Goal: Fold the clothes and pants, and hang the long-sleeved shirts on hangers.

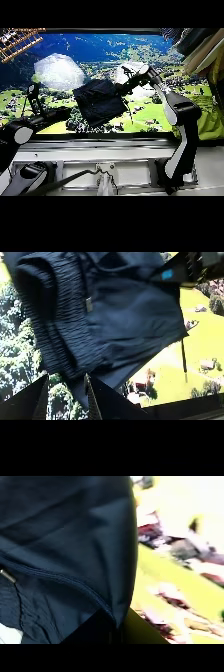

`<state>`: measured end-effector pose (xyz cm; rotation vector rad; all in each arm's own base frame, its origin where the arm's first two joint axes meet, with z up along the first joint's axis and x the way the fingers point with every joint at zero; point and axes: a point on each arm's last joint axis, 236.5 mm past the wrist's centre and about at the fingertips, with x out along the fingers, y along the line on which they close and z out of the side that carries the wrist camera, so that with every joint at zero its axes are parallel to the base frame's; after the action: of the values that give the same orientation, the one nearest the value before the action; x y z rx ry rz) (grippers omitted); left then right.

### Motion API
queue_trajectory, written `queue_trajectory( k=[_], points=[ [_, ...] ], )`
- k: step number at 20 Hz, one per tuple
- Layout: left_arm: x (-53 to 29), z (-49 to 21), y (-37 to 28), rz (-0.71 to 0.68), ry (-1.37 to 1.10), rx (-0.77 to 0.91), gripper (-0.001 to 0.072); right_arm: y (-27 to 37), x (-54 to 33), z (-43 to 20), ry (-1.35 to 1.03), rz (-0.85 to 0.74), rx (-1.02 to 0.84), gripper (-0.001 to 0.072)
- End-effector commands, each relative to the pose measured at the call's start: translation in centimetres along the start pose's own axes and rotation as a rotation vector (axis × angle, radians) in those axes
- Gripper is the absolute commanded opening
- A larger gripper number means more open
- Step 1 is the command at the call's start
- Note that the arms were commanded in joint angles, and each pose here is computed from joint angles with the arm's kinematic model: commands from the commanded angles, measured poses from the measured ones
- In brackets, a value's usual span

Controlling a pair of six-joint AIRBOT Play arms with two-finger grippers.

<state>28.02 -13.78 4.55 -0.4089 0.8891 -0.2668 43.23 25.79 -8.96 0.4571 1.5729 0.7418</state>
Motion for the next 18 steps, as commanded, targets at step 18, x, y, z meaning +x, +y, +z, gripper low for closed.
queue_trajectory(
  k=[18],
  points=[
    [0.0,0.1,0.0,-0.001,-0.004,0.0,0.0249,-12.3,-46.4,-8.0,-0.929,-0.51,0.493,0.0032]
  ],
)
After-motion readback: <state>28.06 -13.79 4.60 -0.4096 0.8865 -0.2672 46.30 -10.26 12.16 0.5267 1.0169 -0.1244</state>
